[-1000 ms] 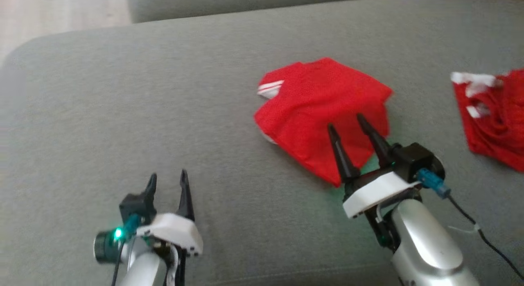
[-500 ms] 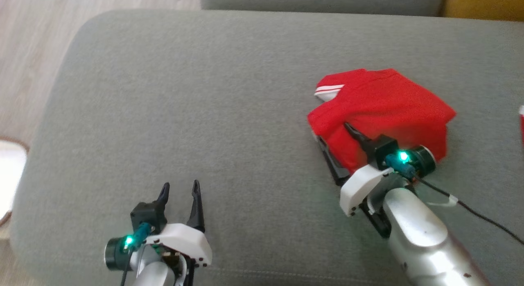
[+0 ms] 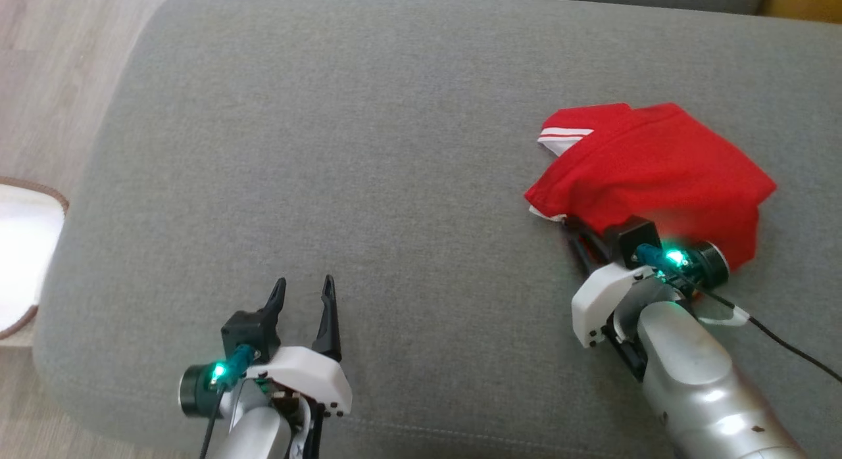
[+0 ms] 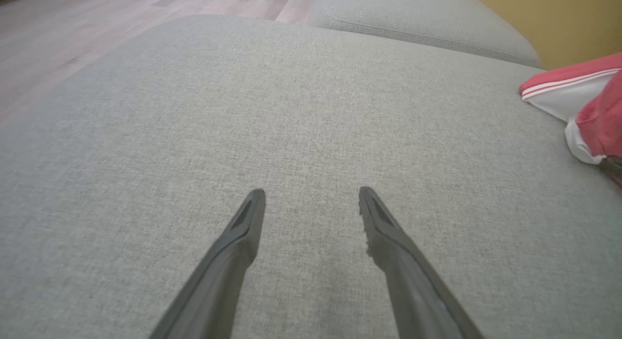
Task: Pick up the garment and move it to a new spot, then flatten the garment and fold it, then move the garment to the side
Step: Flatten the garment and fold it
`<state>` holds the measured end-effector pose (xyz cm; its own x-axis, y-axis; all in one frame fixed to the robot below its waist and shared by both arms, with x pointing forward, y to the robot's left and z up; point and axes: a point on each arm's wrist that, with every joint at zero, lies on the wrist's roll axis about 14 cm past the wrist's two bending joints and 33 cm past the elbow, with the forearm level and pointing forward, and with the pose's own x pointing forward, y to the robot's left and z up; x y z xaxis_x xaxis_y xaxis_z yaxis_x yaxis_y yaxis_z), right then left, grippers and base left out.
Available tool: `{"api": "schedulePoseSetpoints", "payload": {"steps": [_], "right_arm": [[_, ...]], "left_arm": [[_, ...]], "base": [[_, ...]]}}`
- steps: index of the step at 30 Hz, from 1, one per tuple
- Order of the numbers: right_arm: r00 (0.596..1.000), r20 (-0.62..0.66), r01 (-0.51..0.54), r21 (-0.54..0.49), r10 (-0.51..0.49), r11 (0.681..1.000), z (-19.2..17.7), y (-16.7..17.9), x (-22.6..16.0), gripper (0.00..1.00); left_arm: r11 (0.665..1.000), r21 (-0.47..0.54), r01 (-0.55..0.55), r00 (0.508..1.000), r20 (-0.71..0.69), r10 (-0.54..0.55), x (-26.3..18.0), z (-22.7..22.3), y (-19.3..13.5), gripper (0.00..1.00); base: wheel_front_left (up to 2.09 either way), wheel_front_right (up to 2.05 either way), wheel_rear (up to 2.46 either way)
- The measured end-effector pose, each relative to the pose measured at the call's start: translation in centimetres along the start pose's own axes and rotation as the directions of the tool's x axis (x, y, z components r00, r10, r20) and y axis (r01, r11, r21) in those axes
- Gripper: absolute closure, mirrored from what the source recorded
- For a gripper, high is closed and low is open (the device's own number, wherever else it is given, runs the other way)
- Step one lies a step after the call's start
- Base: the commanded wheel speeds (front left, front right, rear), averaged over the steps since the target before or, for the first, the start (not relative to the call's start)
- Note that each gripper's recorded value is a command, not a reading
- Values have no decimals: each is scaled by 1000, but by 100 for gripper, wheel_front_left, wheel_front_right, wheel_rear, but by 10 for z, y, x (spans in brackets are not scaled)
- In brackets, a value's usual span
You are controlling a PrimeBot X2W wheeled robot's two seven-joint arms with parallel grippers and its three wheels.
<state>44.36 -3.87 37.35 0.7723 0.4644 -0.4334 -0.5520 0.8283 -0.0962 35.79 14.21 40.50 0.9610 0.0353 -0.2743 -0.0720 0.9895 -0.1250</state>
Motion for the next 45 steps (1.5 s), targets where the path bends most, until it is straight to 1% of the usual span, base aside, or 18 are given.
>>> {"api": "schedulePoseSetpoints", "payload": {"steps": [6, 9, 13, 17, 20, 23, 24, 27, 29, 31, 33, 34, 35, 36, 37, 39, 42, 45], "right_arm": [[998, 50, 37, 33, -38, 999, 9, -11, -9, 100], [992, 111, 59, 61, -65, 996, 26, -18, -14, 100], [969, 236, 59, 77, -75, 995, 65, -20, -21, 100], [923, 382, 25, 47, -41, 999, 119, -11, -29, 100], [850, 528, -2, -2, 2, 1000, 183, -4, -38, 100], [726, 687, -2, -46, 34, 999, 260, -1, -60, 100], [726, 687, -2, -46, 34, 999, 260, -1, -60, 100], [585, 811, 21, -42, 22, 999, 322, -8, -96, 100], [536, 844, 39, 2, -23, 999, 334, -22, -112, 100], [554, 829, 72, 50, -82, 996, 323, -40, -110, 100], [623, 770, 107, 90, -138, 990, 289, -56, -96, 100], [679, 716, 129, 101, -162, 986, 260, -63, -86, 84], [735, 649, 149, 125, -194, 981, 227, -69, -77, 20], [789, 572, 167, 152, -224, 974, 189, -74, -71, 0], [837, 490, 188, 163, -244, 969, 151, -77, -67, 0], [893, 340, 238, 202, -296, 950, 84, -85, -70, 0], [910, 220, 297, 246, -352, 923, 31, -94, -82, 0], [906, 199, 321, 250, -373, 914, 22, -98, -86, 0]], "left_arm": [[1000, -1, 31, 1000, 5, -31, 2, 2, -10, 0], [999, 1, 48, 999, 9, -48, 3, 3, -16, 0], [997, 3, 73, 997, 23, -73, 4, 8, -24, 0], [996, 3, 86, 995, 39, -86, 3, 14, -28, 0], [996, -1, 91, 994, 54, -90, -2, 18, -28, 0], [998, -5, 70, 996, 58, -69, -9, 17, -21, 0], [998, -5, 70, 996, 58, -69, -9, 17, -21, 0], [999, -1, 49, 998, 47, -49, -19, 10, -14, 0], [999, -7, 36, 999, 41, -35, -24, 7, -9, 0], [1000, 0, 30, 999, 30, -30, -25, 3, -7, 0], [999, 5, 41, 999, 25, -41, -22, 2, -9, 0], [999, 6, 48, 998, 26, -48, -21, 2, -12, 0], [998, 7, 56, 998, 26, -56, -20, 3, -14, 0], [998, 8, 64, 998, 22, -64, -19, 2, -17, 0], [997, 9, 72, 997, 18, -72, -17, 1, -19, 0], [996, 12, 87, 996, 9, -87, -15, -1, -24, 0], [994, 16, 104, 994, 10, -104, -8, 1, -30, 0], [992, 20, 122, 992, 21, -122, 0, 6, -36, 0]], "base": [[0, 0, 0], [0, 0, 0], [0, 0, 0], [0, 0, 0], [0, 0, 0], [0, 0, 0], [0, 0, 0], [0, 0, 0], [0, 0, 0], [0, 0, 0], [0, 0, 0], [0, 0, 0], [0, 0, 0], [0, 0, 0], [0, 0, 0], [0, 0, 0], [0, 0, 0], [0, 0, 0]]}}
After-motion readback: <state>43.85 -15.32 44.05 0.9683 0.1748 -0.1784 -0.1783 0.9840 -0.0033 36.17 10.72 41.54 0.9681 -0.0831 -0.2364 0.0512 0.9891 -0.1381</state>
